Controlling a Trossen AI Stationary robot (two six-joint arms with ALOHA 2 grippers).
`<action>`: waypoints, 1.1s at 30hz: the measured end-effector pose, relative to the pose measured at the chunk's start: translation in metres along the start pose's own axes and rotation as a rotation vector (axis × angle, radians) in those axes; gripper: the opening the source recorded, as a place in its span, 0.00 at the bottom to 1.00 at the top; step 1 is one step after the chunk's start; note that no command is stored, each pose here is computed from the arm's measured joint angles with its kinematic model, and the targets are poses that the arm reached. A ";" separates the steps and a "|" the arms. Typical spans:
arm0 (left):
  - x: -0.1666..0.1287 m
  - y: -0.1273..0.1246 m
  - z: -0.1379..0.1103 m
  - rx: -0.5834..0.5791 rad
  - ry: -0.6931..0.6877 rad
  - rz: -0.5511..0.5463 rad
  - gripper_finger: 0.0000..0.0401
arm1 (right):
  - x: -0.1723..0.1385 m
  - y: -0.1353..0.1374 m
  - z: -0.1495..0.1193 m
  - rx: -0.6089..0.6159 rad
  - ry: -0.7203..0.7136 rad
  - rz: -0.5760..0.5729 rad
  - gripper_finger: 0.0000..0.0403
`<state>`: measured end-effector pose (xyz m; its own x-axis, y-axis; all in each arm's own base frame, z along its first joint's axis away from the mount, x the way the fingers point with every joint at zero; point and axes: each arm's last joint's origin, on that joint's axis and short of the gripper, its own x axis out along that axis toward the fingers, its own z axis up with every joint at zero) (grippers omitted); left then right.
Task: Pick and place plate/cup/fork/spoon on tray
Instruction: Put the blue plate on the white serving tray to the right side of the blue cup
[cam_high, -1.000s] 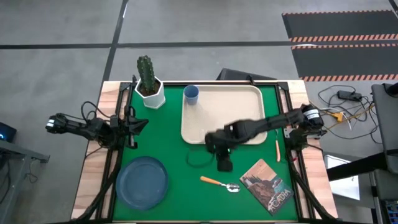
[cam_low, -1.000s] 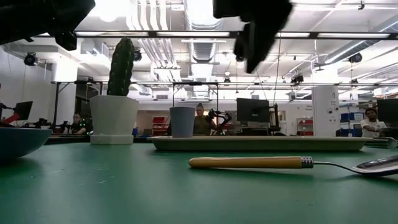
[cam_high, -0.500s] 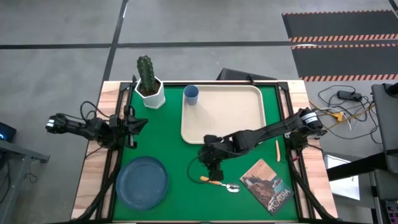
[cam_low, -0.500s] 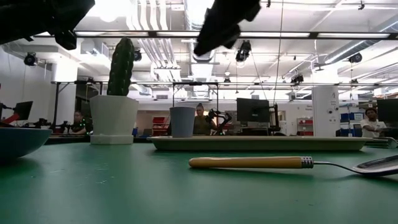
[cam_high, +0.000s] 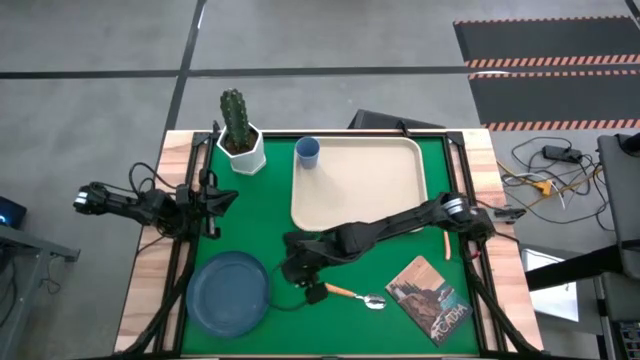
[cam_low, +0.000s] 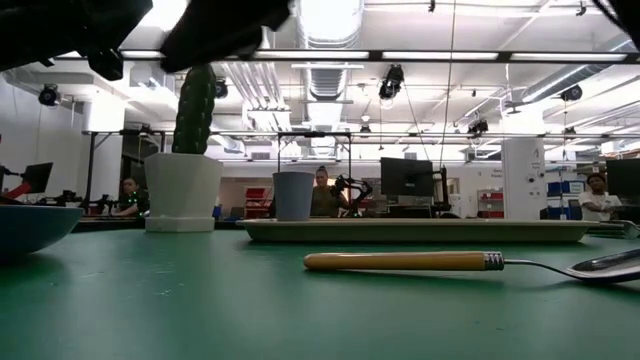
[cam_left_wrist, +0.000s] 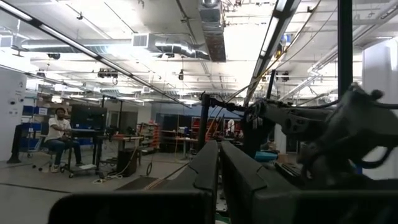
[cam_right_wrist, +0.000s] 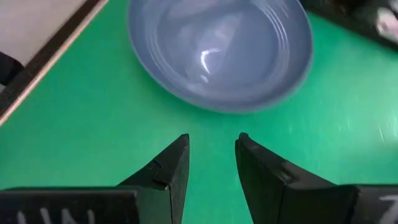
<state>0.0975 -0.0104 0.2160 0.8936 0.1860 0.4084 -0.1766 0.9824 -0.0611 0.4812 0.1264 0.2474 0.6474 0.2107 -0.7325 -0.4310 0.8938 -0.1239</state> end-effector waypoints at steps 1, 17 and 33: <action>0.000 0.000 0.000 0.000 0.000 0.000 0.00 | 0.005 -0.002 0.003 -0.019 -0.002 0.010 0.29; 0.000 0.000 0.000 0.000 0.000 -0.002 0.00 | 0.089 -0.006 -0.001 -0.239 -0.072 0.205 0.29; 0.000 0.000 -0.001 0.003 0.006 -0.003 0.00 | 0.125 -0.009 -0.016 -0.297 -0.172 0.266 0.29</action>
<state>0.0982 -0.0106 0.2155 0.8964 0.1835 0.4035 -0.1756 0.9828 -0.0568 0.5562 0.1381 0.1462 0.5741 0.5034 -0.6458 -0.7428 0.6520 -0.1520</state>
